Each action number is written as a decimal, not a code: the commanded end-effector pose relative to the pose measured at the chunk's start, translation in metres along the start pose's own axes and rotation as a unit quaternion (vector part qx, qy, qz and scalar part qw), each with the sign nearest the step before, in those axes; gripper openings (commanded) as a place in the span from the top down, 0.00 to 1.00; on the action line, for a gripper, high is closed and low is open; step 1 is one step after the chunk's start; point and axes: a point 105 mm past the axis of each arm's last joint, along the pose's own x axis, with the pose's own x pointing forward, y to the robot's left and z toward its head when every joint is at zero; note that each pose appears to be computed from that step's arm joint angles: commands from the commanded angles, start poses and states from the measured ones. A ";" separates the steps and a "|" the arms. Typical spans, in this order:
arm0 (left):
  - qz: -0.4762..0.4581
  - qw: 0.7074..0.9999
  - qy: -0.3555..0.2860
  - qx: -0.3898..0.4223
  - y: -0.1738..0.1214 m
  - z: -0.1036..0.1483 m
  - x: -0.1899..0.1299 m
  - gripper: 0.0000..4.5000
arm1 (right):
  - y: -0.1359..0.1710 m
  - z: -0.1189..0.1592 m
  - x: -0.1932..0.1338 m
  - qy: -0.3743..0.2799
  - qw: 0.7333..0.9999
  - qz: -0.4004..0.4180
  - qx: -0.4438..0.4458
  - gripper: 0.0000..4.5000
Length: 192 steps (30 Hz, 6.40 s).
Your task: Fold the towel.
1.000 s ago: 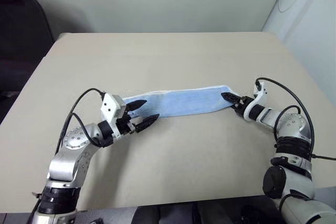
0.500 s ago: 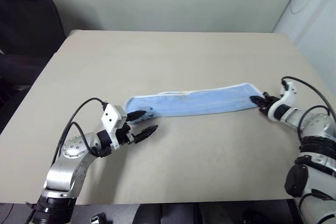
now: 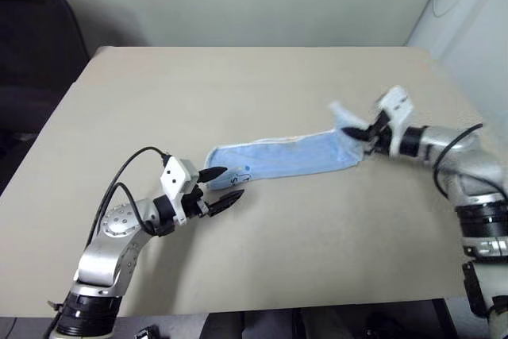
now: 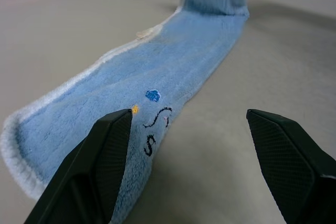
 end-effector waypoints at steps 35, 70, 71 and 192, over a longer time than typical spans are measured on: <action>0.095 0.964 -0.109 -0.221 0.007 0.017 -0.016 0.16 | -0.021 0.014 0.011 -0.108 0.981 -0.044 0.155 0.62; 0.261 0.717 -0.059 -0.644 0.032 -0.038 0.053 0.01 | -0.044 0.032 0.020 -0.182 0.970 -0.104 0.120 1.00; 0.260 0.718 -0.056 -0.643 0.033 -0.037 0.054 0.01 | -0.044 0.032 0.020 -0.182 0.970 -0.106 0.120 1.00; -0.029 0.985 -0.036 -0.165 0.001 0.087 0.156 0.45 | -0.066 0.010 -0.017 -0.188 0.947 -0.216 0.148 1.00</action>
